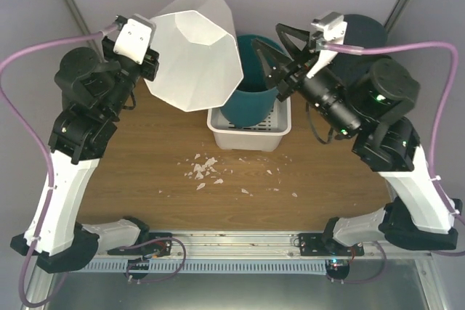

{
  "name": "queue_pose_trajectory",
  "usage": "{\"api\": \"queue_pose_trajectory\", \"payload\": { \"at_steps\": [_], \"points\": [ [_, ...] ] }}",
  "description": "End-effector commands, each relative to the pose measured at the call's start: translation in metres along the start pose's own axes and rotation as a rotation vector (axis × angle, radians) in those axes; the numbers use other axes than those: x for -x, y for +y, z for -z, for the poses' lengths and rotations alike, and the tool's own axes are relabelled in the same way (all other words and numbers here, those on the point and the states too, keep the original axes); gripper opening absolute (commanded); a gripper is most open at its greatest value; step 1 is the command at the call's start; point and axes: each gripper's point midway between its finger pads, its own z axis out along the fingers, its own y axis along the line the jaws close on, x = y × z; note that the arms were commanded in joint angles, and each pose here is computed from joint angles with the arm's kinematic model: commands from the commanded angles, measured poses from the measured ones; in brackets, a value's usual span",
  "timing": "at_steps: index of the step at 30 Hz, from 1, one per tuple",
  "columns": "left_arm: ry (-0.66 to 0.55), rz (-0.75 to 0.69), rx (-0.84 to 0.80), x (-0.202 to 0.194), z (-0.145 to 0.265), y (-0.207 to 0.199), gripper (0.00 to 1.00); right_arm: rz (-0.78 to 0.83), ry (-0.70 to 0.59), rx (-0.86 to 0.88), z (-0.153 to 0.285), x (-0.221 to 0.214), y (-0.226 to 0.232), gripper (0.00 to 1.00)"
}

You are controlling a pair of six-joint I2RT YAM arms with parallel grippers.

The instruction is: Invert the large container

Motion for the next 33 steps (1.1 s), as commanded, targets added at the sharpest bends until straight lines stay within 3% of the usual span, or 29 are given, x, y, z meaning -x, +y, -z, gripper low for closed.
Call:
{"api": "queue_pose_trajectory", "payload": {
  "at_steps": [1,7,16,24,33],
  "points": [
    [-0.182,-0.076,0.22,0.043,0.014,0.042,0.0,-0.115,0.061,0.142,0.01,-0.01,0.022,0.6],
    [-0.219,-0.241,0.365,0.048,0.022,0.06,0.0,-0.146,0.144,0.222,0.01,-0.036,0.039,0.62],
    [-0.274,-0.504,0.574,0.049,0.045,0.073,0.0,-0.162,0.212,0.203,0.012,-0.062,0.037,0.64],
    [-0.32,-0.775,0.668,0.021,0.068,0.054,0.0,-0.201,0.308,0.217,0.006,-0.091,0.043,0.67],
    [-0.302,-0.99,0.716,-0.045,0.083,0.035,0.0,-0.293,0.418,0.249,-0.015,-0.129,0.035,0.74]
  ]
}}
